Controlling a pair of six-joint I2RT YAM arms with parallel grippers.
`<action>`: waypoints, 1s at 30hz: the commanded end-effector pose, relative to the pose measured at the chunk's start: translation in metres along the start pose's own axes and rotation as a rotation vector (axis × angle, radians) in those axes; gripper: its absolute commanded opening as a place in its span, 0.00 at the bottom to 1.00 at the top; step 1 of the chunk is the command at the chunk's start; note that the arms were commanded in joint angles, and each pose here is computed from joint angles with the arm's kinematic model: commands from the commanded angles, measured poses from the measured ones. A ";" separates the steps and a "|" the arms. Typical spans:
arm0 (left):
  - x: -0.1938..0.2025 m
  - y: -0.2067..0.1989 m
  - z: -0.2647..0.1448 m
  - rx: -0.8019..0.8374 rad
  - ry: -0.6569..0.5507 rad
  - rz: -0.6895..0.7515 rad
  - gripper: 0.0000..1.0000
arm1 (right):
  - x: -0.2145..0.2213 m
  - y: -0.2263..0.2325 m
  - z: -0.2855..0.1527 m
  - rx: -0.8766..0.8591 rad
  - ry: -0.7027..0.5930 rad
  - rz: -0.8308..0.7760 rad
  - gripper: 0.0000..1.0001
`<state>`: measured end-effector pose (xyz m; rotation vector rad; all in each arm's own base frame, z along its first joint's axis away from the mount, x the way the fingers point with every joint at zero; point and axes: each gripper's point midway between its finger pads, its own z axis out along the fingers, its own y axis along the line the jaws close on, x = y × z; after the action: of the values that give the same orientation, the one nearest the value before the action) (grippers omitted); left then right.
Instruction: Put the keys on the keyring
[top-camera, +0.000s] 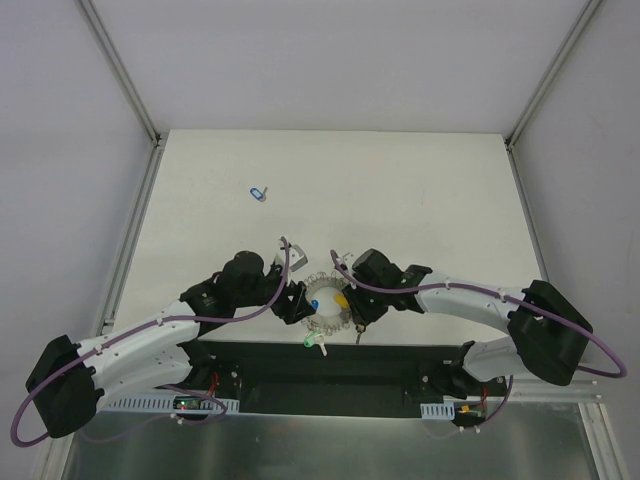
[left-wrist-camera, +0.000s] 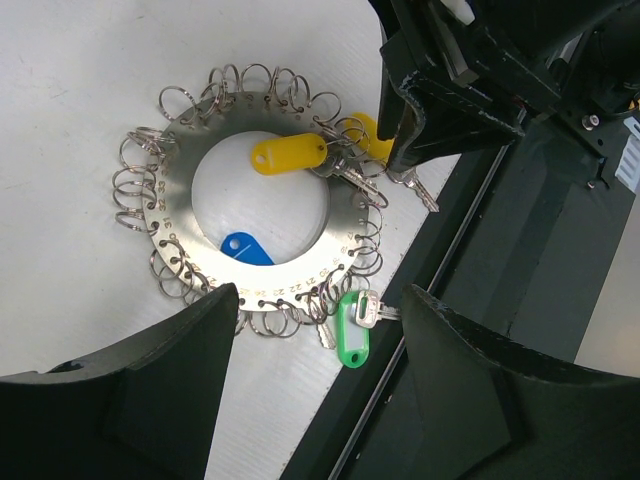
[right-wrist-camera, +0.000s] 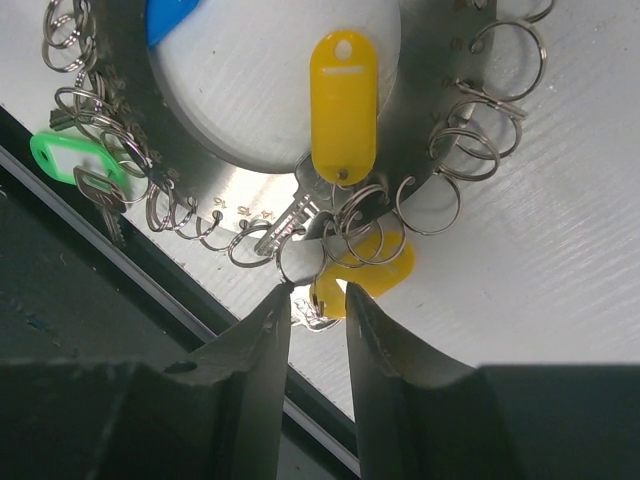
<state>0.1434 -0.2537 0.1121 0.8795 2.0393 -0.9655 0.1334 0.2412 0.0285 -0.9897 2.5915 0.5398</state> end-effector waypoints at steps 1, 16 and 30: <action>-0.002 -0.001 0.001 -0.005 -0.005 -0.014 0.66 | 0.008 0.001 -0.001 0.004 0.020 0.019 0.31; -0.008 -0.006 0.008 0.033 0.000 -0.019 0.66 | 0.014 -0.002 -0.005 0.012 0.008 0.016 0.01; -0.007 0.000 0.034 0.045 0.046 0.012 0.67 | -0.006 -0.013 -0.026 0.082 -0.058 0.000 0.01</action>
<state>0.1488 -0.2689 0.0889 0.9136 2.1228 -0.9856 0.1342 0.2245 0.0357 -0.9550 2.5794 0.4706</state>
